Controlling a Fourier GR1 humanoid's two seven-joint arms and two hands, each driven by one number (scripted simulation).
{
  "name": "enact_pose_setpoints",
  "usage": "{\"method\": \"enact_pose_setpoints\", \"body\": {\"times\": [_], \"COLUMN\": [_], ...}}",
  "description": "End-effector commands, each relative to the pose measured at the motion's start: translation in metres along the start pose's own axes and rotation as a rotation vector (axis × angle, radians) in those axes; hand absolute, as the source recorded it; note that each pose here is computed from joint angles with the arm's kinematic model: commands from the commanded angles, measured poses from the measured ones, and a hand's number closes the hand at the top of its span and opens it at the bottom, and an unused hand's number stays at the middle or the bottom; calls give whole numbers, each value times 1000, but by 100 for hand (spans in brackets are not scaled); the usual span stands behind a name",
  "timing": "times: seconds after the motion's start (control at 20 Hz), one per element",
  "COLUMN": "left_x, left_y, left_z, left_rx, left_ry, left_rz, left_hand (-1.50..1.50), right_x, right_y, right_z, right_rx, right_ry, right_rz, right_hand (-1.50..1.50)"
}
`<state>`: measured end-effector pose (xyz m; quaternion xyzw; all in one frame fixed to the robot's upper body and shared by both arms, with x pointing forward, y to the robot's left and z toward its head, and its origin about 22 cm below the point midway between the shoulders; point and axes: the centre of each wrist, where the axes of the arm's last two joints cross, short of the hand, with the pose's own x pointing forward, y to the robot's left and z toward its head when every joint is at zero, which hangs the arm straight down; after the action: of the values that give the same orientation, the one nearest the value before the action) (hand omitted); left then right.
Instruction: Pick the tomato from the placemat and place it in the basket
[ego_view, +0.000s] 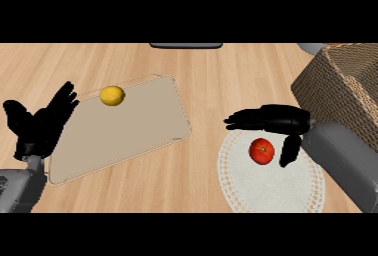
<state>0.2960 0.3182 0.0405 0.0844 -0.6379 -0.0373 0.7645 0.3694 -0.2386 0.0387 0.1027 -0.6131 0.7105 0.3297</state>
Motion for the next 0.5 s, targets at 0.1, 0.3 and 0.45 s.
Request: {"method": "enact_pose_setpoints", "body": {"times": [0.1,0.3,0.45], "left_x": [2,6,4], "left_y": [-3,-6,-2], "left_z": [0,4,-1], "left_rx": [-10,-17,-6], "left_ry": [-3,2,-4], "left_rz": [-8,11,3], "left_hand": [0,0,0], "right_x": [-12,-20,-25], "right_y": [-3,-9,-22], "right_z": [-11,13,34], "right_rx": [75,56,55], "right_ry": [-52,-62,-95], "right_rz": [-17,-43,-60], "right_hand": [-150,-150,-150]}}
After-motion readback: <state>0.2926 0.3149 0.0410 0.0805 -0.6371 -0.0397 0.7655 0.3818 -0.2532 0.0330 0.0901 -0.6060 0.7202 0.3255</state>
